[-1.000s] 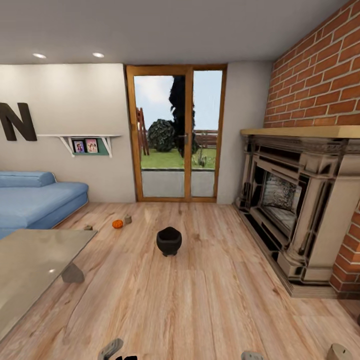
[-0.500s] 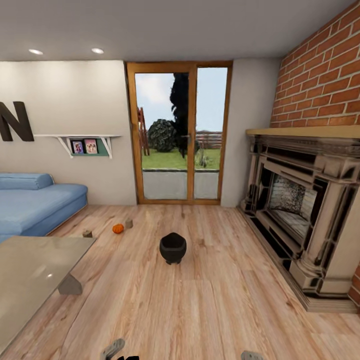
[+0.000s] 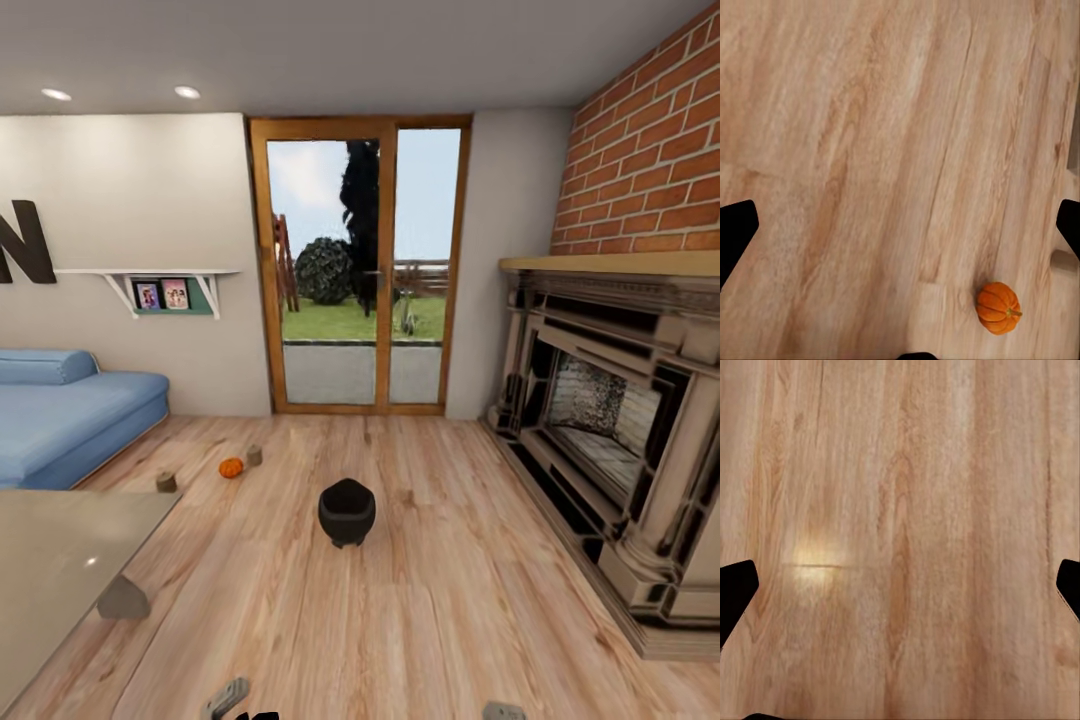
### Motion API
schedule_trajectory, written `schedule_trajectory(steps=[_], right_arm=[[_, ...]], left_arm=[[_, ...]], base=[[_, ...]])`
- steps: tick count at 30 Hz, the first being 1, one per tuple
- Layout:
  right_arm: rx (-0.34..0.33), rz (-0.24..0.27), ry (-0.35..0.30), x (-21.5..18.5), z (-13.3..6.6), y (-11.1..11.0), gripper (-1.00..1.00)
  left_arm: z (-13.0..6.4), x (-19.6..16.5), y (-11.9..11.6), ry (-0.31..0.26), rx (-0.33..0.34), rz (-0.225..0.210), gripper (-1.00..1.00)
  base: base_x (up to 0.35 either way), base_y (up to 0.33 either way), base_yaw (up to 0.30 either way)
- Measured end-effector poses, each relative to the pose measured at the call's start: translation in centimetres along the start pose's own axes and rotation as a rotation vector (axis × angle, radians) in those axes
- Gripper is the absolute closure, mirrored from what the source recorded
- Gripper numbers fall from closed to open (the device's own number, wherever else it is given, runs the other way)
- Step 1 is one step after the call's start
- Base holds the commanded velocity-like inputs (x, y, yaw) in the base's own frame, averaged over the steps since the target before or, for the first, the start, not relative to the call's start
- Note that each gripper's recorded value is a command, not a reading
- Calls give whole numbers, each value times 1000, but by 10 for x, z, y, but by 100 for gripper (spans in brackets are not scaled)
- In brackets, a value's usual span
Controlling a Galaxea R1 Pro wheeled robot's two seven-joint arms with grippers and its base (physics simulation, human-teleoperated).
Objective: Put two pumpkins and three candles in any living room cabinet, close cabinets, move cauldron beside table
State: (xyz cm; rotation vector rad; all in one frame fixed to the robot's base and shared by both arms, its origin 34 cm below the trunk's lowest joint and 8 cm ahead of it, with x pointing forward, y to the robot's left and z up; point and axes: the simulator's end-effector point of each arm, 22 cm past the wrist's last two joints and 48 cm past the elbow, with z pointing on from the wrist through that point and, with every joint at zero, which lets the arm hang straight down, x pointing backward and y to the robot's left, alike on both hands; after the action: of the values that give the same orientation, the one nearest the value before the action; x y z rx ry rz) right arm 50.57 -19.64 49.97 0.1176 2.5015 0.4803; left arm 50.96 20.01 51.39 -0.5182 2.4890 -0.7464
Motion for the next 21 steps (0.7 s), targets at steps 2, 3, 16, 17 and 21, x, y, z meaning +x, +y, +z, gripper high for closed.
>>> schedule_trajectory(steps=[2, 3, 16, 17, 21], right_arm=[[0, 0, 0, 0, 0, 0, -100], [0, 0, 0, 0, 0, 0, -100], [3, -7, -24, -4, 0, -1, -100], [4, -5, -21, -2, 0, -2, -100], [10, -2, -14, 3, -1, -4, -100]], left_arm=[[0, 0, 0, 0, 0, 0, -100], [0, 0, 0, 0, 0, 0, -100], [0, 0, 0, 1, 0, 0, -100], [0, 0, 0, 1, 0, 1, -100], [0, 1, 5, 1, -26, 0, -100]], base=[[329, 0, 0], [329, 0, 0], [331, 0, 0], [332, 0, 0], [332, 0, 0]])
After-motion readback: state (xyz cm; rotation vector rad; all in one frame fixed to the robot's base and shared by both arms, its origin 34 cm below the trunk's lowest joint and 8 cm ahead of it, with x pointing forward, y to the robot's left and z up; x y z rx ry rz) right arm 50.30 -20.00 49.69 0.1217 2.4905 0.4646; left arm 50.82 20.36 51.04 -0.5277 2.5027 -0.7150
